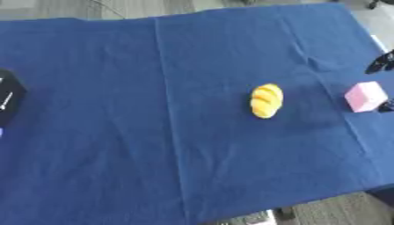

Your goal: Pick up the objects with one hand, pass them to the other hand, and then place them into the box on the other side of the table.

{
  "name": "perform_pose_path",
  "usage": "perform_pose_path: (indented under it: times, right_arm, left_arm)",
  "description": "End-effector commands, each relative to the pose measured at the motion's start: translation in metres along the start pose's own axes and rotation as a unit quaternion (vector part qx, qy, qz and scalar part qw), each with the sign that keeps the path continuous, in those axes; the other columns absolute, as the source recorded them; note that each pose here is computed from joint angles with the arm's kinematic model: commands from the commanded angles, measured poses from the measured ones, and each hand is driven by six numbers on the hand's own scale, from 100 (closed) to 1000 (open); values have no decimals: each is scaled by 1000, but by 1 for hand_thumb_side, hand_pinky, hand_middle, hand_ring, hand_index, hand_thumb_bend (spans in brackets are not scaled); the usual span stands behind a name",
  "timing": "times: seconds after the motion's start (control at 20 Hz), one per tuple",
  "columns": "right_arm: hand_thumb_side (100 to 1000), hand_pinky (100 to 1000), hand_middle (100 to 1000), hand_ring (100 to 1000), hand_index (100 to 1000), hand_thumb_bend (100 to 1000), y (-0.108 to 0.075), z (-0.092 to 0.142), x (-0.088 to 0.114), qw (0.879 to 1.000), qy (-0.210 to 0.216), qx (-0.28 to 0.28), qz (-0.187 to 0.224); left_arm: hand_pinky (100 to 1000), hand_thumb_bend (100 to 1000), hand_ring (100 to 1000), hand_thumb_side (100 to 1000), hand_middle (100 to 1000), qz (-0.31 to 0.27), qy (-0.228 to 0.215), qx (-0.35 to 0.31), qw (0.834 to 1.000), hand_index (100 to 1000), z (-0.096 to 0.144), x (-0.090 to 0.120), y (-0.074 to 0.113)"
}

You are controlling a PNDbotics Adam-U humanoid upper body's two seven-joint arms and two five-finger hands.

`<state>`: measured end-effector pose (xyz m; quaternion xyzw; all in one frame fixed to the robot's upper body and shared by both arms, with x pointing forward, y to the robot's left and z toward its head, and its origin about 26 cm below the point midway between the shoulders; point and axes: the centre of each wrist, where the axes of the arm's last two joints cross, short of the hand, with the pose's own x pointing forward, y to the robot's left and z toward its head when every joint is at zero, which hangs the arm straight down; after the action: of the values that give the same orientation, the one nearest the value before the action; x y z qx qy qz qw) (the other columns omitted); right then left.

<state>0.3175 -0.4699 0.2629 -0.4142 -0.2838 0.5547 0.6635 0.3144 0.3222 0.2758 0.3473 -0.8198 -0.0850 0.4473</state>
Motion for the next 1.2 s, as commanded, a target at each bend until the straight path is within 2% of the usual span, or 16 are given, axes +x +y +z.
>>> perform_pose_path:
  times: [0.05, 0.75, 1.2]
  right_arm:
    - [100, 953, 914, 966, 908, 500, -11, 7, -4, 1000, 13, -23, 9]
    - [100, 954, 920, 968, 911, 506, -8, -6, -18, 998, 63, -14, 17]
    - [100, 953, 917, 962, 912, 499, -6, -16, -31, 996, 81, -22, 5]
  left_arm:
    - [788, 535, 713, 439, 700, -1, -15, 14, 1000, 791, -2, 8, 8]
    - [789, 531, 711, 439, 699, 2, -12, 22, 1000, 789, 0, 7, 9]
    - [790, 526, 710, 440, 699, 4, -10, 22, 1000, 788, 1, 6, 9]
